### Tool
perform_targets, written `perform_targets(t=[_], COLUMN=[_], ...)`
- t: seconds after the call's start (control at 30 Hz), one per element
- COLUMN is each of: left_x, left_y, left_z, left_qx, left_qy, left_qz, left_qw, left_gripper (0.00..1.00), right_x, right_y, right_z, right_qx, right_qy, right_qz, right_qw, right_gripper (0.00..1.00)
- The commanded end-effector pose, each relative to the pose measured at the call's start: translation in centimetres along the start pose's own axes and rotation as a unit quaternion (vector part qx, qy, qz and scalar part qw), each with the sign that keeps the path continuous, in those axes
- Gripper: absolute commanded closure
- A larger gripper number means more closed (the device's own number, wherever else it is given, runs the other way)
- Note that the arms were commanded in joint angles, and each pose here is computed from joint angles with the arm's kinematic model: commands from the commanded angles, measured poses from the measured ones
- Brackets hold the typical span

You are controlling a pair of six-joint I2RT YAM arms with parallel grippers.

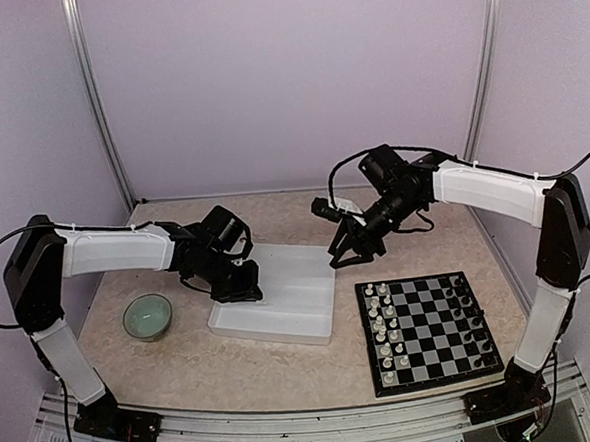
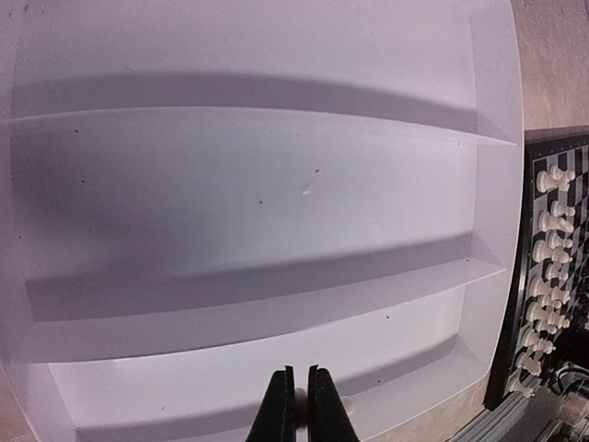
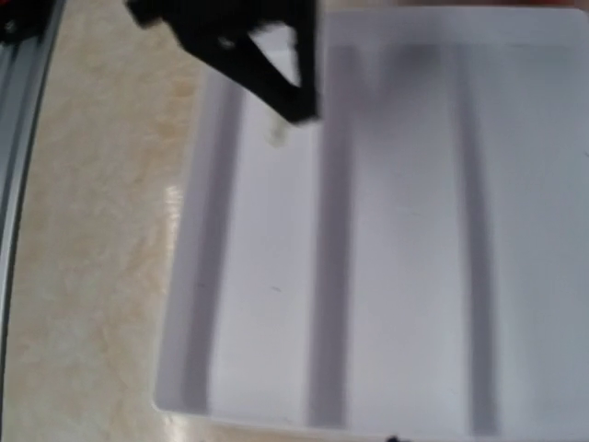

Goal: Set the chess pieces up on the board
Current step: Pass from the left arm to the right

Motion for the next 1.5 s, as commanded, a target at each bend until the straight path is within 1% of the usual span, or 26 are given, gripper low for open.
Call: perform_targets(t=[0.0,0.1,0.2,0.27,0.4,0.47,0.6,0.73,0.93,1.0,1.1,1.2,1.37,1.47], left_x=[0.6,1.6,2.5,2.6,2.7,2.8,2.5,2.0,1.7,1.6,1.4,1.4,1.5,1.5], left_y=[-1.4,-1.6,-1.8,-2.4,-3.8,-4.5,-5.3,-6.1,-7.0,-7.2,-7.5,-7.5,-7.4,-7.2], left_z=[0.2,0.9,1.8,2.3,2.7,2.8,2.9,2.5,1.9,1.8,1.5,1.5,1.4,1.6], left_qx=[-0.047,-0.067,-0.093,-0.128,-0.186,-0.214,-0.241,-0.258,-0.271,-0.275,-0.279,-0.282,-0.285,-0.285], left_qy=[-0.06,-0.088,-0.105,-0.11,-0.105,-0.106,-0.103,-0.09,-0.073,-0.068,-0.062,-0.061,-0.062,-0.068], left_qz=[-0.044,-0.044,-0.016,0.003,0.026,0.035,0.045,0.048,0.042,0.041,0.04,0.04,0.049,0.06], left_qw=[0.996,0.993,0.99,0.986,0.977,0.971,0.964,0.961,0.959,0.958,0.958,0.957,0.955,0.954], left_gripper=[1.0,1.0,1.0,1.0,0.99,0.99,0.99,0.99,0.99,0.98,0.99,0.99,0.98,0.99], right_x=[-1.1,-1.3,-1.0,-0.3,0.7,1.3,2.4,3.5,3.9,3.8,3.9,3.8,3.6,3.5], right_y=[2.1,2.4,2.3,2.6,3.2,3.1,2.6,1.7,0.8,0.7,0.7,0.7,0.6,0.5], right_z=[-2.5,-3.8,-4.2,-4.3,-5.9,-6.4,-7.0,-7.3,-8.4,-8.6,-8.8,-8.9,-8.7,-8.8], right_qx=[0.003,-0.025,-0.045,-0.048,-0.052,-0.057,-0.06,-0.075,-0.071,-0.071,-0.067,-0.065,-0.076,-0.079], right_qy=[-0.002,-0.017,-0.052,-0.079,-0.067,-0.07,-0.076,-0.082,-0.075,-0.075,-0.076,-0.075,-0.073,-0.071], right_qz=[0.001,0.007,-0.013,-0.01,0.017,0.014,0.013,0.014,-0.005,-0.006,-0.008,-0.013,-0.017,-0.026], right_qw=[1.0,1.0,0.998,0.996,0.996,0.996,0.995,0.994,0.995,0.995,0.995,0.995,0.994,0.994], right_gripper=[0.58,0.58,0.58,0.58,0.59,0.59,0.59,0.59,0.59,0.6,0.66,0.69,0.7,0.69])
Point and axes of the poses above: each gripper's point midway between its finger pads, its own z axis back along the fingers, its own y axis along the line the jaws close on, x = y × z, the point moved 5 cm from there along z, back along the fingers, and after that the axes turned 7 degrees about z, right-handed, at the moved point
